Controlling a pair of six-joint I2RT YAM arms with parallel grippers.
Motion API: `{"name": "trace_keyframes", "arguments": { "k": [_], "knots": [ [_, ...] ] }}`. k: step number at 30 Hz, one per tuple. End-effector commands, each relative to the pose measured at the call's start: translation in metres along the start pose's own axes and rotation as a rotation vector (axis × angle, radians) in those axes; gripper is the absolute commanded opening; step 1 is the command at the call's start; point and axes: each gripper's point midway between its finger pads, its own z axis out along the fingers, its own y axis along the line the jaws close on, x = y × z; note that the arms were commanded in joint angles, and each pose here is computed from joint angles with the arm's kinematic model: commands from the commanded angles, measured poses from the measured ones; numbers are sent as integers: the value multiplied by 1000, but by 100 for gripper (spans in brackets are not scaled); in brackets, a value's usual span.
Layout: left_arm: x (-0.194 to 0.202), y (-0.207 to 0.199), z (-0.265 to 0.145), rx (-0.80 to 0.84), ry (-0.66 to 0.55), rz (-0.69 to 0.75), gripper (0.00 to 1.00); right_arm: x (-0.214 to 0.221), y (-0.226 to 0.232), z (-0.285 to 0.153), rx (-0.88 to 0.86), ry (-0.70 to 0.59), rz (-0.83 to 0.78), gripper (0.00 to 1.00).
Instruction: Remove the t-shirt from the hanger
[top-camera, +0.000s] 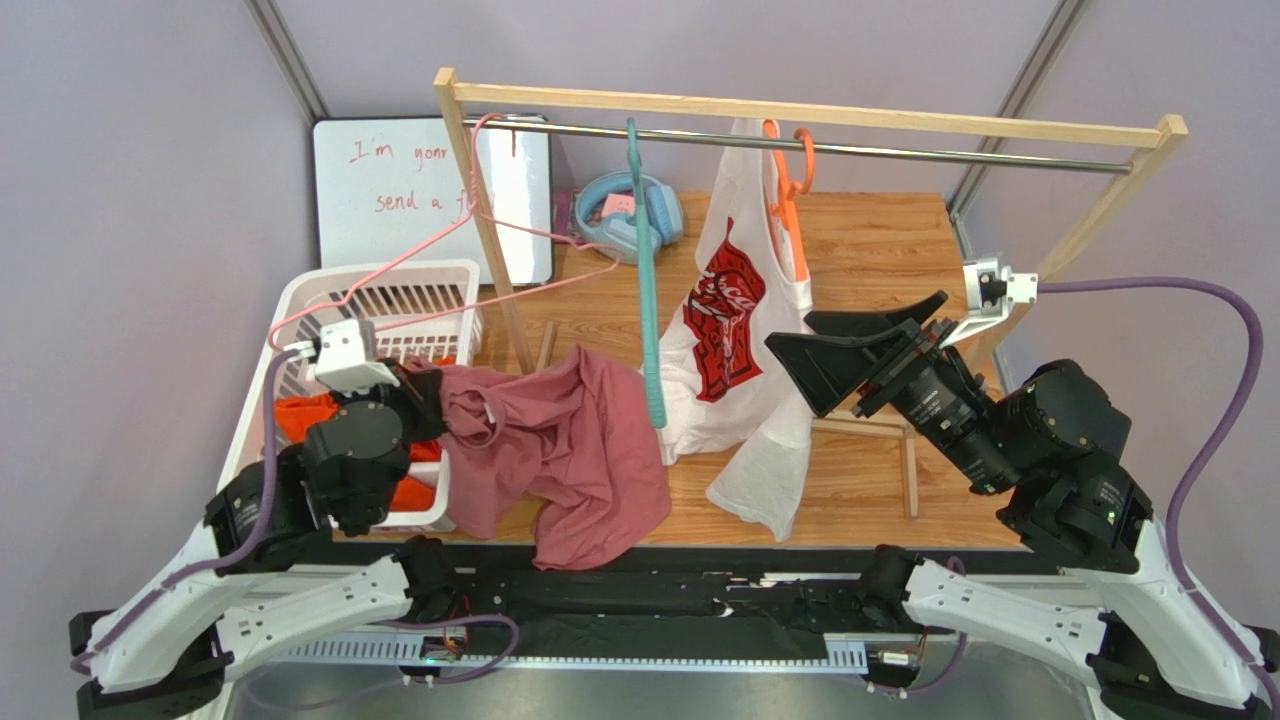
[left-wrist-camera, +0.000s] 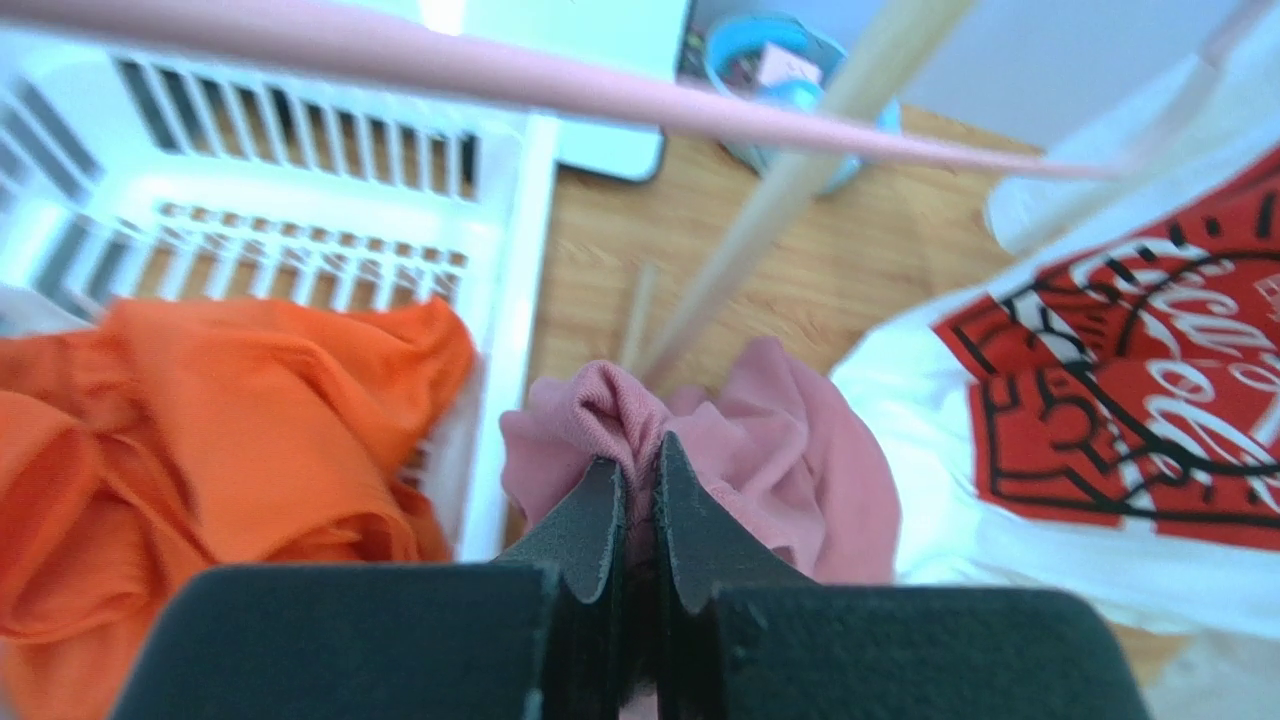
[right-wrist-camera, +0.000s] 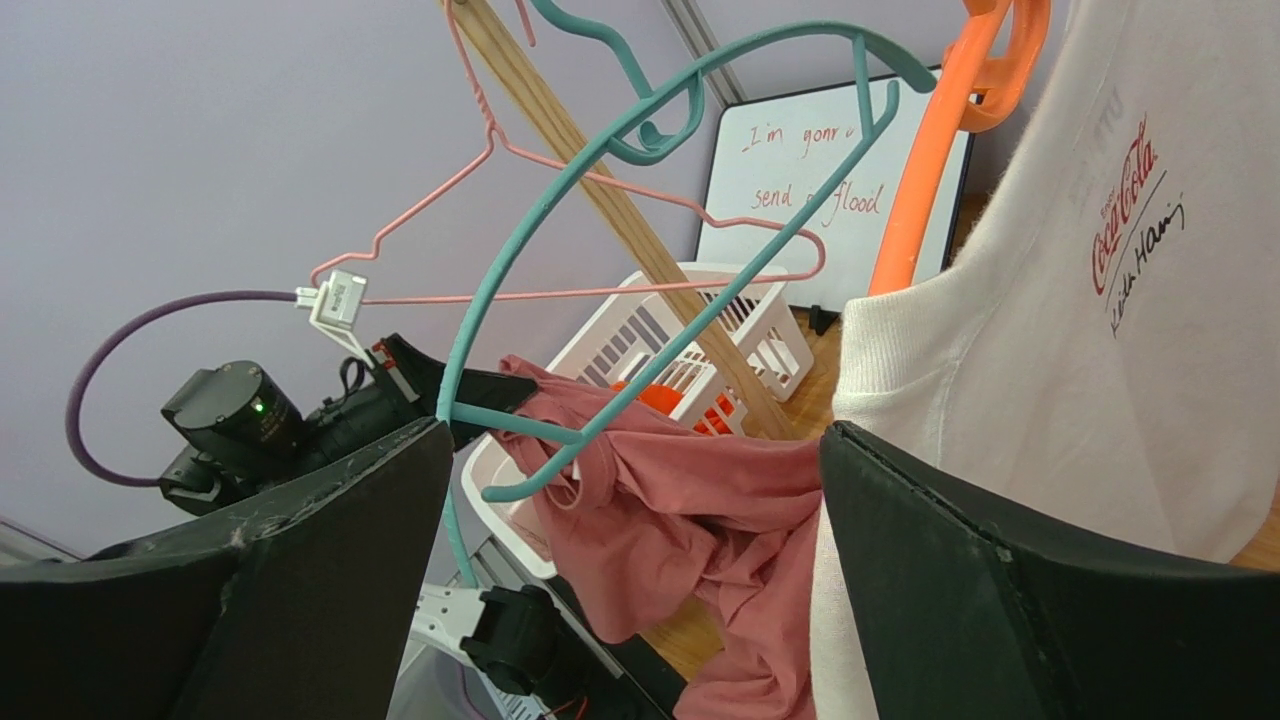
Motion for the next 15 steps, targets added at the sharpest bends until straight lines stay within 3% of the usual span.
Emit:
{"name": "trace_keyframes", "arguments": {
  "k": [1,7,11,15],
  "knots": [
    [-44,30,-9,-102,-132,129,0,-17,7,-2,-20,-53,-7,100],
    [-69,49,-20,-169,-187,163,0,-18,6,-2,-15,-56,-7,100],
    [-20,16,-7,9,-70,96,0,-17,5,-1,-10,-56,-7,100],
    [29,6,4,29,53,66,0,-14,1,1,3,-53,-11,100]
  ]
}}
